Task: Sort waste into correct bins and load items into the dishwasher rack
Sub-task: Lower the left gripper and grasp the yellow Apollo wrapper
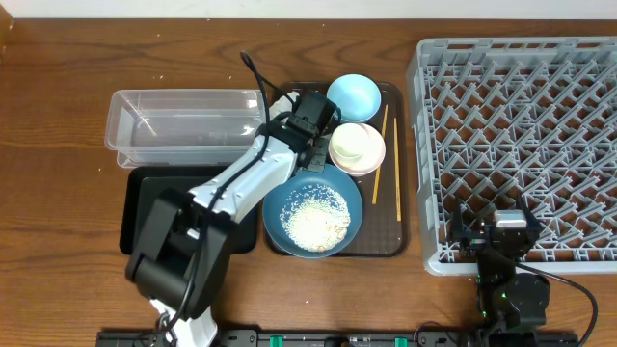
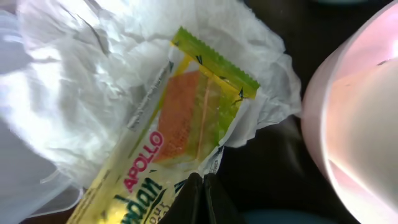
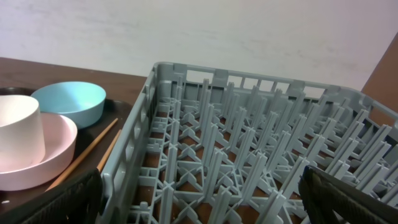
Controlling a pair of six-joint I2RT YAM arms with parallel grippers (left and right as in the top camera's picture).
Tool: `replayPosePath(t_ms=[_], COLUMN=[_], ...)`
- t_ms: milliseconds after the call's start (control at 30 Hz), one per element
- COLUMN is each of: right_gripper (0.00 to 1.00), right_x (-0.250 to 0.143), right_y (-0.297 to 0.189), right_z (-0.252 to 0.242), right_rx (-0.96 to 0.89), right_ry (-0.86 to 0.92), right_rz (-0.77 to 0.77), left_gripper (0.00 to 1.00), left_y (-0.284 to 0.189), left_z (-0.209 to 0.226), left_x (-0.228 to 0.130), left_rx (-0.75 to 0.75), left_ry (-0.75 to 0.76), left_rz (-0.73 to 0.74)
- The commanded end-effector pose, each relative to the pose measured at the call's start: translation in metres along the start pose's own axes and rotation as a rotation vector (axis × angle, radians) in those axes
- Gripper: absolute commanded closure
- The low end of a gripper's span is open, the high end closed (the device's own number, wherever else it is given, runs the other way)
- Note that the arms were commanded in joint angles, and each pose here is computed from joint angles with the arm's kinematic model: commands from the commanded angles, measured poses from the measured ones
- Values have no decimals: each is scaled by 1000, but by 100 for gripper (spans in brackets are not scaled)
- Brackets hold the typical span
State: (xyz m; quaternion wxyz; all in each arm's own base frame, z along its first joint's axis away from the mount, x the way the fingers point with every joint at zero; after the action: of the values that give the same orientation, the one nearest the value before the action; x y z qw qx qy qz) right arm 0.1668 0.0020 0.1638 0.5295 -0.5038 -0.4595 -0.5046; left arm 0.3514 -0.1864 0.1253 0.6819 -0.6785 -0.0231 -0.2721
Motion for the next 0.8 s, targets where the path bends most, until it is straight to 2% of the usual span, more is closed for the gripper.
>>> replayPosePath(t_ms=[0, 200, 267, 333, 433, 767], right_gripper=[1, 1, 1, 1, 1, 1], right_x=[-1, -1, -1, -1, -1, -1], right_y=[0, 0, 0, 0, 0, 0], right_z=[-2, -2, -2, -2, -2, -2], right_rx=[-14, -14, -15, -15, -14, -15], right_ry=[-3, -3, -3, -3, -3, -3], right_rz=[3, 3, 3, 3, 3, 3], left_gripper=[94, 93, 84, 68, 55, 53], left_y=[-43, -87, -90, -86, -74, -23], left_z=[4, 11, 11, 11, 10, 3], left_x=[17, 17, 13, 10, 7, 0], left_rx=[-3, -11, -10, -8, -5, 9], left_ry=[-5, -16, -14, -11, -5, 11], left_rz=[-120, -186, -171, -150, -114, -13])
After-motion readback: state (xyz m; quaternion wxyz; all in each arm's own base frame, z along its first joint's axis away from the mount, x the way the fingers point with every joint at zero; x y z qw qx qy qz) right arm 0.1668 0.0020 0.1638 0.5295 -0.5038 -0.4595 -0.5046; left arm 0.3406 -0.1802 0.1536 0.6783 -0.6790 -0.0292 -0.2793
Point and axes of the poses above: each gripper's point midway between its finger pads, its own y axis out along the fingers, its own z axis along the line the jaws close on, x = y × z, the point moved 8 cm from there along -y, back along the fingers, and after that the axes turned 11 degrees about y, right-handed, at the moved point
